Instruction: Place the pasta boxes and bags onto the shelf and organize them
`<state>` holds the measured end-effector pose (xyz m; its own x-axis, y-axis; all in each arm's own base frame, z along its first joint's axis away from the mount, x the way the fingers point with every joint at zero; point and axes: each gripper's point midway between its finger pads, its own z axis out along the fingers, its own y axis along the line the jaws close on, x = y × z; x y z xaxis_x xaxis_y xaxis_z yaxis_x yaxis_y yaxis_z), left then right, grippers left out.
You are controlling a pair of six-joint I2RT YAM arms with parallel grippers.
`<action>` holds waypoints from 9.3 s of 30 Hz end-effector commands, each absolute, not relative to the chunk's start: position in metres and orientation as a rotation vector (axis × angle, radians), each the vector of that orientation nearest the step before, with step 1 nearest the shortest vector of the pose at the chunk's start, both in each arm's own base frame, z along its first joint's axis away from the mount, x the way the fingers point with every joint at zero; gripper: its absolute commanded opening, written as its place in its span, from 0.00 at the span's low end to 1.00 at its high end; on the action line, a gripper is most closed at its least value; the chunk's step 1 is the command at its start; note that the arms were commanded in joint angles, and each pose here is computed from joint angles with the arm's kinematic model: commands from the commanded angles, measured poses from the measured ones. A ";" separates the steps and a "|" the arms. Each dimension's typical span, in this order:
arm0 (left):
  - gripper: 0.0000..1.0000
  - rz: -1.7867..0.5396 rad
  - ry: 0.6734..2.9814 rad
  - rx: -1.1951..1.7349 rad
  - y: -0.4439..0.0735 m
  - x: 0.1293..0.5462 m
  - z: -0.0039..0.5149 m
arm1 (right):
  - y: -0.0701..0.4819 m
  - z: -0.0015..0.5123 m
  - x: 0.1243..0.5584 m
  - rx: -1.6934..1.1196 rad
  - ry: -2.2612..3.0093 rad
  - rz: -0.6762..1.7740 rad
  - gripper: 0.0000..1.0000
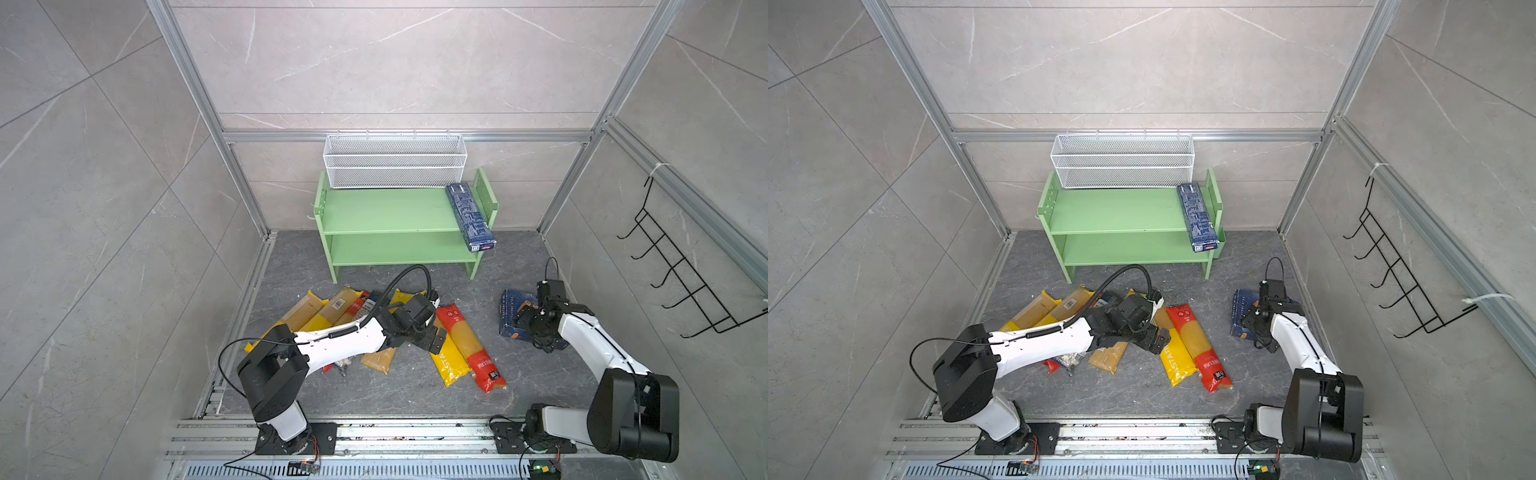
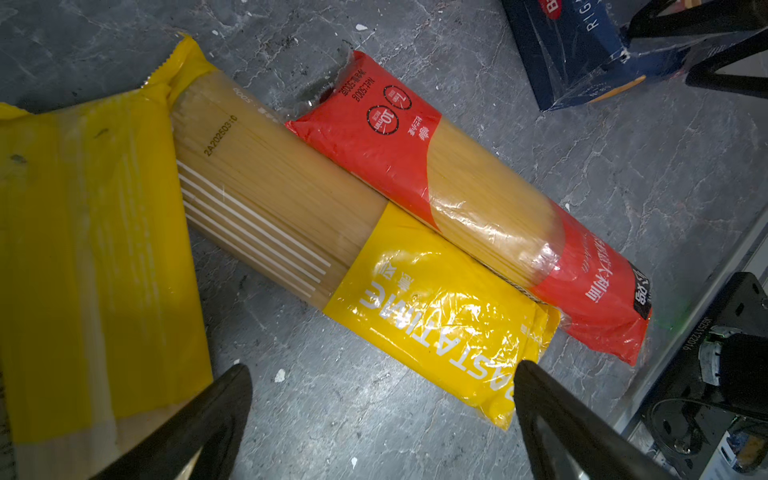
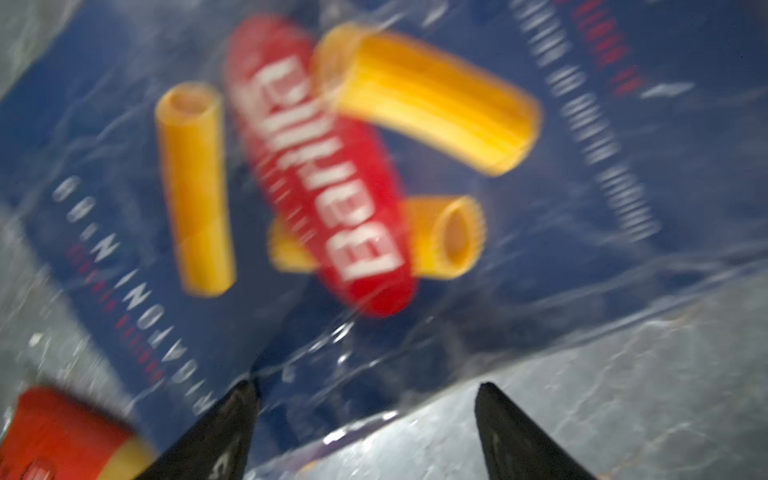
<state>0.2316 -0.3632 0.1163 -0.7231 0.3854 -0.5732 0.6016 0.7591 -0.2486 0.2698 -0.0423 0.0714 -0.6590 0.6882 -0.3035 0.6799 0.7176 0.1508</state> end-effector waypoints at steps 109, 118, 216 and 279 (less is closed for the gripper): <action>1.00 -0.713 2.460 0.631 -0.434 0.300 0.122 | -0.134 0.069 0.455 1.186 2.274 0.191 0.87; 0.99 -0.735 2.475 0.620 -0.430 0.295 0.117 | -0.104 0.045 0.423 1.155 2.433 0.320 0.86; 0.41 -0.649 2.576 0.506 -0.406 0.405 0.076 | 0.091 -0.009 0.255 0.886 2.707 0.848 0.99; 0.57 -0.751 2.356 0.305 -0.389 0.448 0.131 | 0.073 0.016 0.225 0.877 2.681 0.709 0.61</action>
